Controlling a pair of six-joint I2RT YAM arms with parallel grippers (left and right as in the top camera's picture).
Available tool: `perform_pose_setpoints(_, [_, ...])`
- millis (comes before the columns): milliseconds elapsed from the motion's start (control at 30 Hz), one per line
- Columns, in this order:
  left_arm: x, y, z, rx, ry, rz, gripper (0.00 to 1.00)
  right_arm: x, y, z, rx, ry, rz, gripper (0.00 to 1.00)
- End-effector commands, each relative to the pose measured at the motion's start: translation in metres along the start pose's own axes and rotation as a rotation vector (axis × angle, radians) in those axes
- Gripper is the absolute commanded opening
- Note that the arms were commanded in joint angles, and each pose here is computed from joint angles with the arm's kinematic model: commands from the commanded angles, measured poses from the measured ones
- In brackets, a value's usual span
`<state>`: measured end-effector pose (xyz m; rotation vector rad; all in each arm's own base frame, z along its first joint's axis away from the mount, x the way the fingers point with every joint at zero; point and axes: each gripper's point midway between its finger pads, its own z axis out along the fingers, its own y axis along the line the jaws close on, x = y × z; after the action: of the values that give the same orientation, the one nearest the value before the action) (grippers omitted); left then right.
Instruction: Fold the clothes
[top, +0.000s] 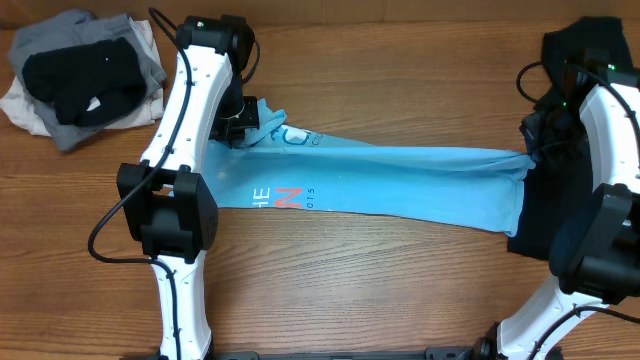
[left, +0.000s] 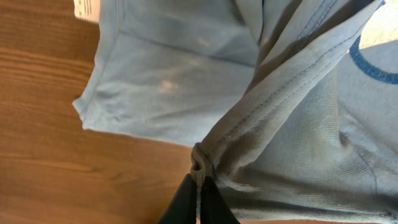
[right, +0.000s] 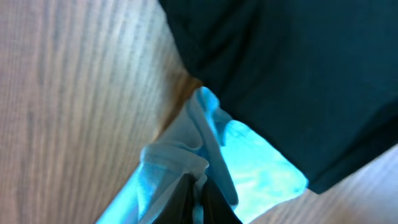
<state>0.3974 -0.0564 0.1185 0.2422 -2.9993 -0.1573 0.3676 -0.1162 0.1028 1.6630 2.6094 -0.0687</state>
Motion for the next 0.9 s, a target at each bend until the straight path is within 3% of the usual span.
perform_pose_setpoints(0, [0.002,0.012,-0.010,-0.037,-0.019,0.001,0.06,-0.009,-0.010,-0.007,0.046,-0.062,0.010,0.04])
perform_pose_setpoints(267, [0.010,0.013,0.001,-0.050,0.029,0.010,0.07,0.001,-0.017,-0.007,0.111,-0.071,-0.033,0.04])
perform_pose_setpoints(367, [0.015,0.015,0.008,-0.063,0.056,0.017,0.20,0.003,-0.018,-0.005,0.119,-0.064,-0.038,0.05])
perform_pose_setpoints(433, [0.017,0.016,0.012,-0.069,0.072,0.031,0.24,0.005,-0.019,-0.003,0.125,-0.058,-0.048,0.19])
perform_pose_setpoints(467, [0.018,0.016,0.013,-0.070,0.077,0.033,0.32,0.005,-0.020,-0.002,0.127,-0.055,-0.062,0.46])
perform_pose_setpoints(500, [0.019,0.016,0.014,-0.071,0.081,0.033,0.52,0.006,-0.020,-0.001,0.130,-0.053,-0.076,0.90])
perform_pose_setpoints(533, [0.019,0.017,0.014,-0.072,0.082,0.034,0.65,0.006,-0.021,0.000,0.131,-0.050,-0.093,0.96])
perform_pose_setpoints(700, [0.011,0.014,0.015,-0.059,0.048,0.050,0.63,0.006,-0.021,0.001,0.131,-0.049,-0.099,1.00])
perform_pose_setpoints(800, [-0.007,0.001,0.015,0.000,-0.021,0.046,0.78,0.007,-0.017,0.002,0.113,-0.042,-0.097,1.00])
perform_pose_setpoints(867, [-0.021,-0.019,0.014,0.108,-0.073,0.074,0.78,0.009,-0.014,0.002,0.095,-0.032,-0.097,1.00])
